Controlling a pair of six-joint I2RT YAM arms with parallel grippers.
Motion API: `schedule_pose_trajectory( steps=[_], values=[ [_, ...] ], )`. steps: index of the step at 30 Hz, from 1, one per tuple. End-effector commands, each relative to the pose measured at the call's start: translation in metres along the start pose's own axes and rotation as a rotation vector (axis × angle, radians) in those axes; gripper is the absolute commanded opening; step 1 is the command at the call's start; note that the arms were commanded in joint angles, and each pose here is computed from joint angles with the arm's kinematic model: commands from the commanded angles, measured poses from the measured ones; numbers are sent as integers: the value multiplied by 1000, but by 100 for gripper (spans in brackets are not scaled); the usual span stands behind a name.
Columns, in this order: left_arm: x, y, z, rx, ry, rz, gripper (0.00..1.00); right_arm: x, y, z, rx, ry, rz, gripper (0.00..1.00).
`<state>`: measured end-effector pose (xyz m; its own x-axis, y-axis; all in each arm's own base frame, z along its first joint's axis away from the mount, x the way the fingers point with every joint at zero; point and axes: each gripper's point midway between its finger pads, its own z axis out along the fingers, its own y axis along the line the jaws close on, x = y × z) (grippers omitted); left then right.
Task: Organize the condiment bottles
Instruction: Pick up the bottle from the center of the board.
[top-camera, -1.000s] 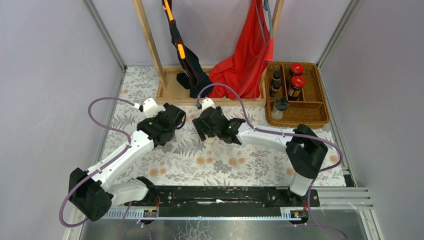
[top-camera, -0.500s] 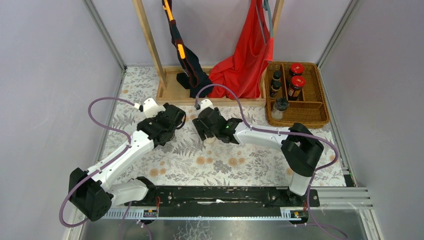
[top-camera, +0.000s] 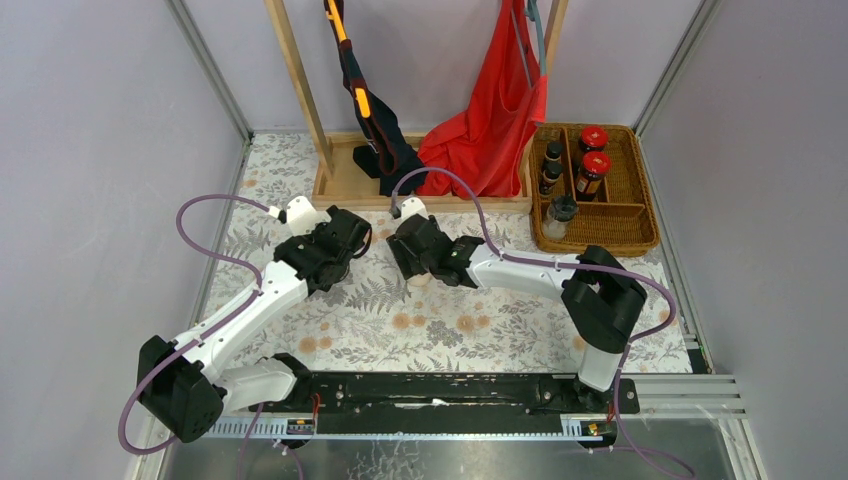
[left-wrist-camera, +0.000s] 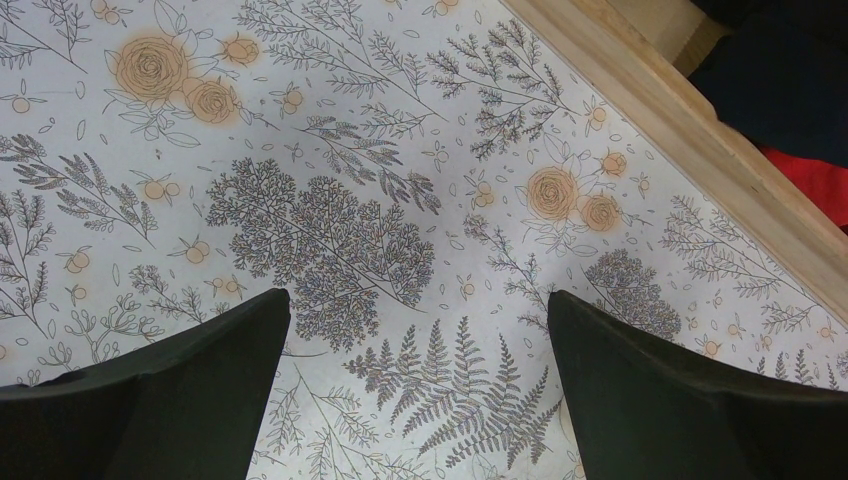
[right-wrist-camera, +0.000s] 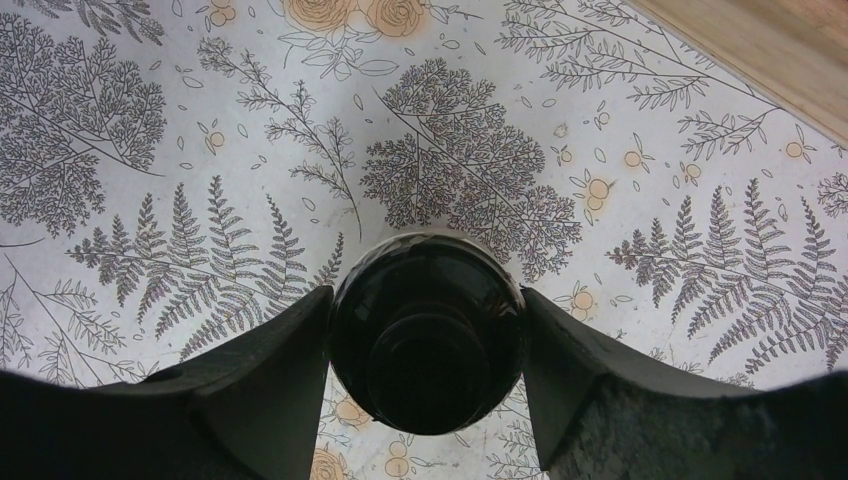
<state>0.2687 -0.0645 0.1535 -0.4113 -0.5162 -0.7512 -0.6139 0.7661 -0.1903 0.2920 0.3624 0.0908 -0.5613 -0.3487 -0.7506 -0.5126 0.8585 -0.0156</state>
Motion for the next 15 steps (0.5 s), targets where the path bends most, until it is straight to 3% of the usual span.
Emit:
schedule_pose_trajectory(
  steps=[1, 15],
  values=[
    [-4, -4, 1, 17, -12, -20, 100, -17, 4, -5, 8, -52, 37, 0],
    [5, -2, 6, 1, 4, -41, 100, -36, -36, -65, 105, -125, 86, 0]
  ],
)
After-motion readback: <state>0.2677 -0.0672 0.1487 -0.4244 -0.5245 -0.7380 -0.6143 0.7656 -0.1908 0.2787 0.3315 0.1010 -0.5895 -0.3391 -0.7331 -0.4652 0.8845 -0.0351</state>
